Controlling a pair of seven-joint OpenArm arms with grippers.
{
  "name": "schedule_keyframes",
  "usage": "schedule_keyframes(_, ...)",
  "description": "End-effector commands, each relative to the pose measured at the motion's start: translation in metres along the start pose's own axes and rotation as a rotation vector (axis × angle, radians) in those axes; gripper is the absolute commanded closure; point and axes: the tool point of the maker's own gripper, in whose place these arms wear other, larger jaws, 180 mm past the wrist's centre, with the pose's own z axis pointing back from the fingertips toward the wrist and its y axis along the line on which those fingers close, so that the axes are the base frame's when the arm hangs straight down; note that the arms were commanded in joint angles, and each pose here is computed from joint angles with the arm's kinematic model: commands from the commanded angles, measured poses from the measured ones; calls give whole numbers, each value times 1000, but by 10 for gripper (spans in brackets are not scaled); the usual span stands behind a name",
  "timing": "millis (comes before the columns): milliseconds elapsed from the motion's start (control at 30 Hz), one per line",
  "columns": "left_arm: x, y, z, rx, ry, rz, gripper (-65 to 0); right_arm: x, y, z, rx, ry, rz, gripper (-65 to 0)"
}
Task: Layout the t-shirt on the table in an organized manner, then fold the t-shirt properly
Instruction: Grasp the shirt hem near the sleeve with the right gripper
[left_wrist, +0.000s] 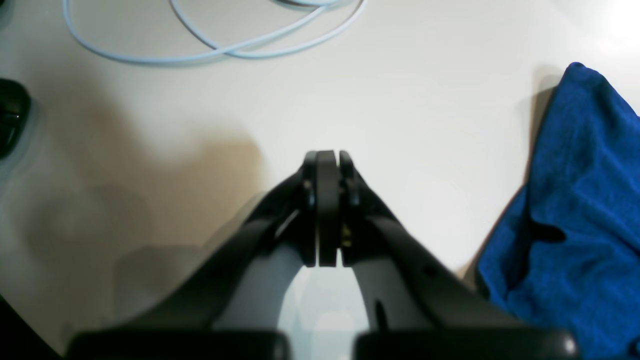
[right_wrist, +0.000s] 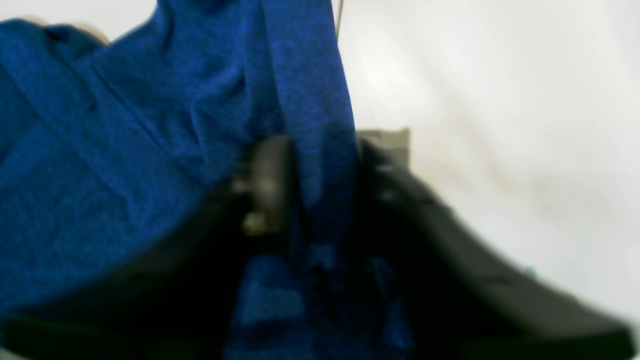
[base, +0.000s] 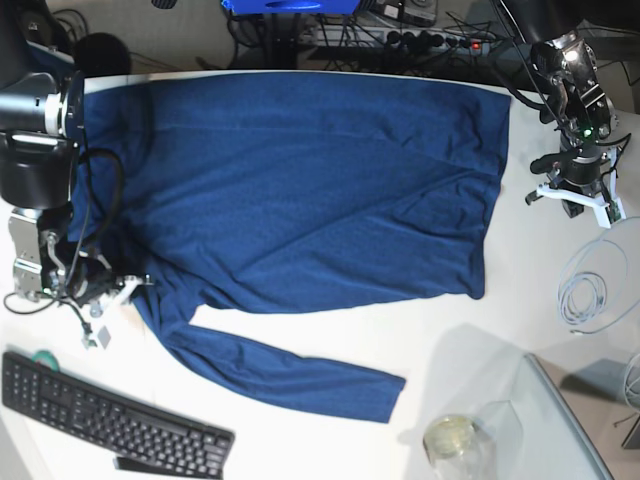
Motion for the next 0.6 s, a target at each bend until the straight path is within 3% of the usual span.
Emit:
schedule_keyframes(0,19,5,0,6,-55,-7,0,26,-6,9,-6,-60,11,-89)
schedule_keyframes(67,19,5,0,7,-55,-8,0,26,-6,9,-6,-60,11,0)
schedule_keyframes(267,18,5,0,8,-53,-12,0,33,-6,12,-9,-82,16,-2)
schedule_keyframes(467,18,5,0,9,-53,-15,0,59,0,36,-36,-191,95,0)
schedule_keyframes(567,20,5,-1,8,-57,-13,0,66,2,46,-48,-202,124,0)
